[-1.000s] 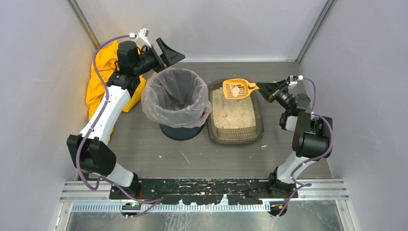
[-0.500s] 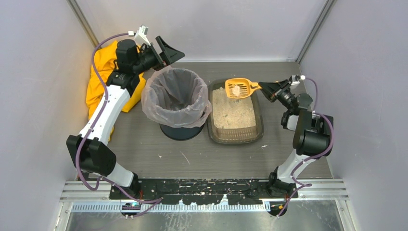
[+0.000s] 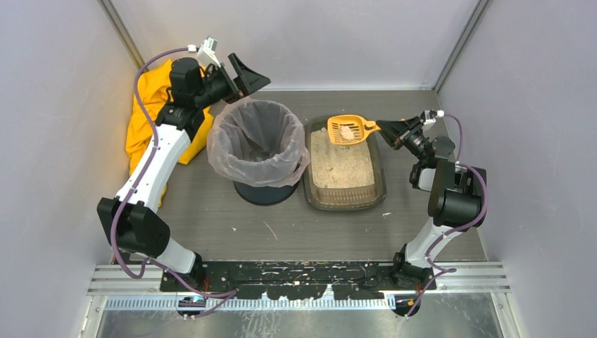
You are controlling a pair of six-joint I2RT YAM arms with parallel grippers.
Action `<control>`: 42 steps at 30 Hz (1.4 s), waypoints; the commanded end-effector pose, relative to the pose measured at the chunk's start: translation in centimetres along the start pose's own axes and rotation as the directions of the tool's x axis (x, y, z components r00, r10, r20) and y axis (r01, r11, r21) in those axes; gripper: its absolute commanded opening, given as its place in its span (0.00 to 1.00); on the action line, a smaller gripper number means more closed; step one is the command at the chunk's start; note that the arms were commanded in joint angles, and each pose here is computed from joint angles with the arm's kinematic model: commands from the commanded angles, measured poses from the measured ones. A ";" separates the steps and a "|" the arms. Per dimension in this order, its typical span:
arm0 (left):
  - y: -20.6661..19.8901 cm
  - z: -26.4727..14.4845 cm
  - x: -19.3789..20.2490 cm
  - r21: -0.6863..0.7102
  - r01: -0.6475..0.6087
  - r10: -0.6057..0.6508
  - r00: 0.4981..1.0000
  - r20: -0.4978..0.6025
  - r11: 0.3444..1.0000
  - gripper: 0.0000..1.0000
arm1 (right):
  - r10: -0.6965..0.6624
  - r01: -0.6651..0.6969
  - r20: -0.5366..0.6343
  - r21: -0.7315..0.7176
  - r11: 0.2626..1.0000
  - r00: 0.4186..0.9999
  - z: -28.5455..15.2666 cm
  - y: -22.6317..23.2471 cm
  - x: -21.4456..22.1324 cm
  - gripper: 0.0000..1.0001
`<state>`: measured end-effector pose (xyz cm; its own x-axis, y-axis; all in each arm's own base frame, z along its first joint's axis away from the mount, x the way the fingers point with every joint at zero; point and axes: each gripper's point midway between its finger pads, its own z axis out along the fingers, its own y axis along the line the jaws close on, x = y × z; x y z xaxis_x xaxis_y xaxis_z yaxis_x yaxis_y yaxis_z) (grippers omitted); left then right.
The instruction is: Clean the litter box
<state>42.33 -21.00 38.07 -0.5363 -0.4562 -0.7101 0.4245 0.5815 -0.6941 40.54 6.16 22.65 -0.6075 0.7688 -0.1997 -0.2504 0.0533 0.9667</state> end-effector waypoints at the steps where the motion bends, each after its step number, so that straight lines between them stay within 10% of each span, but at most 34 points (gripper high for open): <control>1: -2.5 -1.4 -1.4 0.047 -0.054 0.052 0.997 0.049 0.997 0.98 | -0.081 0.082 0.035 -0.040 0.996 0.996 -0.9 1.4 -1.1 0.01; 42: -2.8 -2.2 -0.5 0.056 -0.061 0.059 0.998 0.035 0.997 0.98 | -0.044 0.044 0.001 -0.011 0.999 0.999 0.4 0.0 1.4 0.01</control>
<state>40.94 -20.73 38.00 -0.5405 -0.4504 -0.7106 0.4227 0.5850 -0.6922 40.16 4.98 20.21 -0.5765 0.8039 -0.1462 -0.1804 0.0492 0.9824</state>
